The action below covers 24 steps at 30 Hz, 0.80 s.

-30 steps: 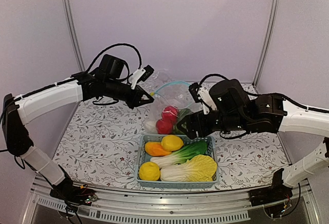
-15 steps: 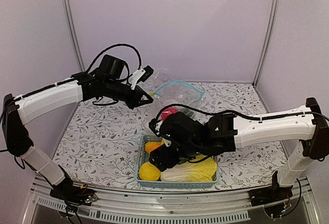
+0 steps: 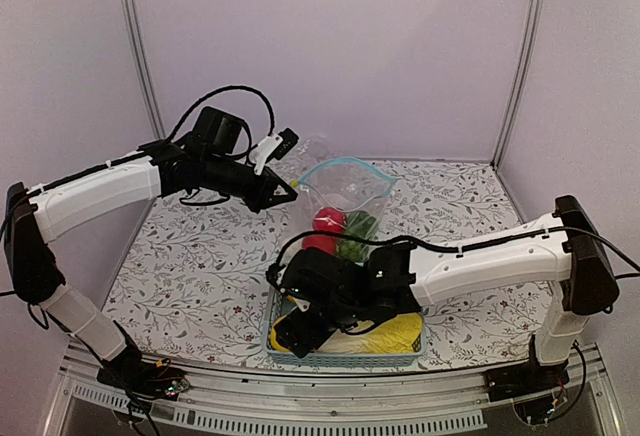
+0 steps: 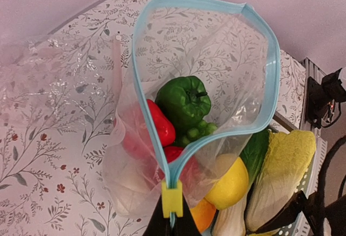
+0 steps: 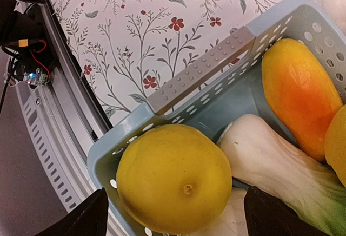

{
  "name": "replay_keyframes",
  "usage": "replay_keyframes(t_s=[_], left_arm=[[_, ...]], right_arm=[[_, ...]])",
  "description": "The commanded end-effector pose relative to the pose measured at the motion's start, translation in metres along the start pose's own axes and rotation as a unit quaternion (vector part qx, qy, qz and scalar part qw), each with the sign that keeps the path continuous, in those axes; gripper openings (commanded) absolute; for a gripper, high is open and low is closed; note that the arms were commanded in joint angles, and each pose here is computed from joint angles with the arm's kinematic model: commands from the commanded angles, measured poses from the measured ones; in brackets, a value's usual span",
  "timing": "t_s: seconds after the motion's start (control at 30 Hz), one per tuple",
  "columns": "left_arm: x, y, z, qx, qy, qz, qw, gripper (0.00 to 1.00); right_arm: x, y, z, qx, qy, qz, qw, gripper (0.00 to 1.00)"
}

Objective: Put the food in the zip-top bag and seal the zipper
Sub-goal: Pick up the fake fruit from the bin.

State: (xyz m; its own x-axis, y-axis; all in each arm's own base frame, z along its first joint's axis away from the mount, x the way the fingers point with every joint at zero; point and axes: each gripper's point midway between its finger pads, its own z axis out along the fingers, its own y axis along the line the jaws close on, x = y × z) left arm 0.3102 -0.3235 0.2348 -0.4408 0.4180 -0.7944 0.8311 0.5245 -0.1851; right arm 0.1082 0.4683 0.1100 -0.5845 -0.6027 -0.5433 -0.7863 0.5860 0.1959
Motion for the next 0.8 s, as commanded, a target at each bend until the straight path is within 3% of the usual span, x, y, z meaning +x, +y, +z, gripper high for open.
replay_keyframes(t_s=[0.0, 0.23, 0.47, 0.77], left_arm=[[-0.008, -0.007, -0.011, 0.001, -0.011, 0.005, 1.0, 0.0], [-0.008, -0.007, -0.011, 0.001, -0.01, 0.005, 1.0, 0.0], [-0.007, -0.006, -0.011, -0.005, -0.007, 0.007, 1.0, 0.0], [-0.007, -0.005, -0.012, -0.008, -0.006, 0.009, 1.0, 0.0]], right_arm=[[-0.001, 0.009, 0.014, -0.012, 0.011, -0.006, 1.0, 0.87], [0.005, 0.008, 0.028, -0.016, 0.025, 0.013, 0.999, 0.85], [0.006, 0.004, 0.03, -0.037, 0.025, 0.047, 0.998, 0.66], [-0.017, 0.009, 0.0, -0.055, -0.016, 0.045, 0.997, 0.61]])
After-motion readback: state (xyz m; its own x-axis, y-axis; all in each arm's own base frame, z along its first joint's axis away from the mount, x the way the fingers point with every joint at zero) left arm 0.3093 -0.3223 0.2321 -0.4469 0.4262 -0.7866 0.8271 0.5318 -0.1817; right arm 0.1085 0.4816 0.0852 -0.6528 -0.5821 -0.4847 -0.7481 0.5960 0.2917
